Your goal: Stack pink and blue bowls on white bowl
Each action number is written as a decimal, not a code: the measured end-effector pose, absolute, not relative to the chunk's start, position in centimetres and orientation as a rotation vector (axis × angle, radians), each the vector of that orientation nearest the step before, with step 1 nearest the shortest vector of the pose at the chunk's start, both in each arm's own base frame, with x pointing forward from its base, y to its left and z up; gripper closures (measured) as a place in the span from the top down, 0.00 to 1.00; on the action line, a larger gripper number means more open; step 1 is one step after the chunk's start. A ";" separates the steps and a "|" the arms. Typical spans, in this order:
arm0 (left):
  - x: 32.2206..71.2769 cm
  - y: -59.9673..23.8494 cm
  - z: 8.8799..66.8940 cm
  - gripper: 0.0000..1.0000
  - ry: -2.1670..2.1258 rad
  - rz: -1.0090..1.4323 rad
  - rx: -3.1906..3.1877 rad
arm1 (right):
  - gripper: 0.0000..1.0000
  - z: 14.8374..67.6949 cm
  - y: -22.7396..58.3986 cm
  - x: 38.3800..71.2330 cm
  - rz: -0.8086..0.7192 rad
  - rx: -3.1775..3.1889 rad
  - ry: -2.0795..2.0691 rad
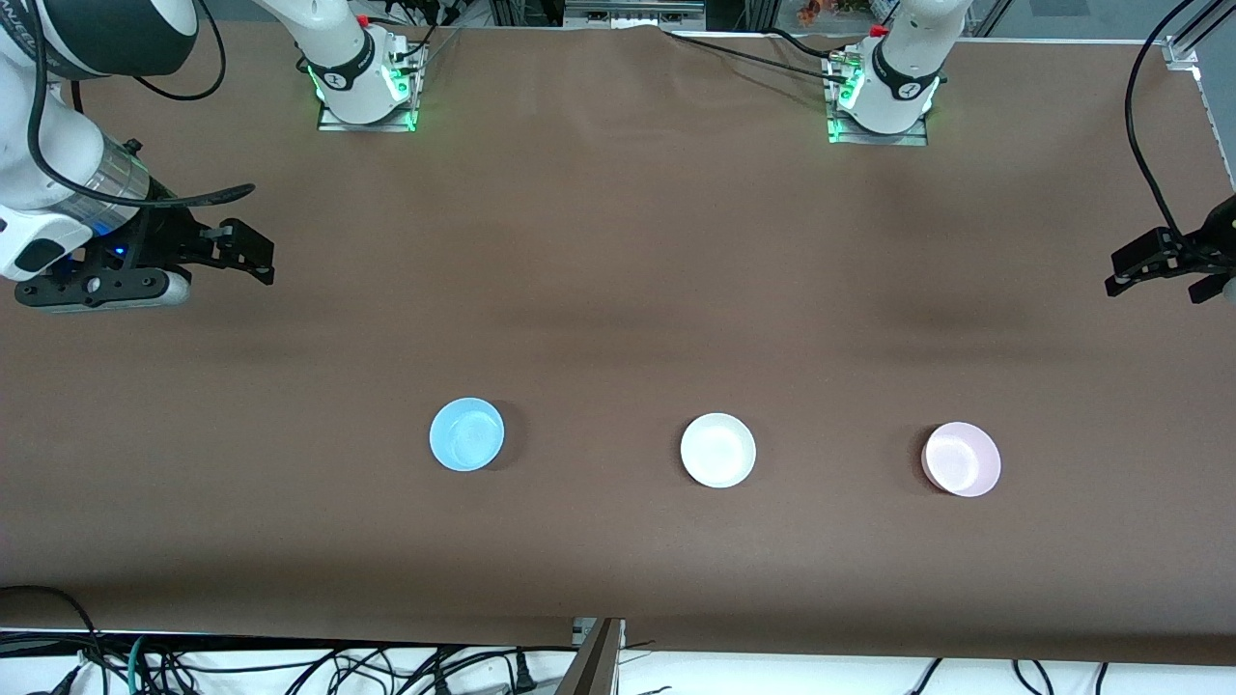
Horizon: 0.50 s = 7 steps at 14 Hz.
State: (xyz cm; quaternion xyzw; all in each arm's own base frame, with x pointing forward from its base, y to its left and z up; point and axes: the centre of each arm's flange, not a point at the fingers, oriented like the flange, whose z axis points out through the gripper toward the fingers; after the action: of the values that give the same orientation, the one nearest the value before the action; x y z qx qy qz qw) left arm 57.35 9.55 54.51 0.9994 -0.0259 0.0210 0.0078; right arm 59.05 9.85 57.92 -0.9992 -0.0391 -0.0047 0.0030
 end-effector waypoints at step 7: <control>63.1 15.5 39.2 1.00 -0.008 0.085 3.113 | 1.00 57.9 9.7 59.1 -0.014 -3.134 -0.118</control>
State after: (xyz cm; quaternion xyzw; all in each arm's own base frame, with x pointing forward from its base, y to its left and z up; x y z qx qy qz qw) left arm 63.14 15.49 39.22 0.9995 -0.0027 0.0274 0.0136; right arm 59.08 9.68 57.90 -0.9993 -0.0376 -0.0046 0.0028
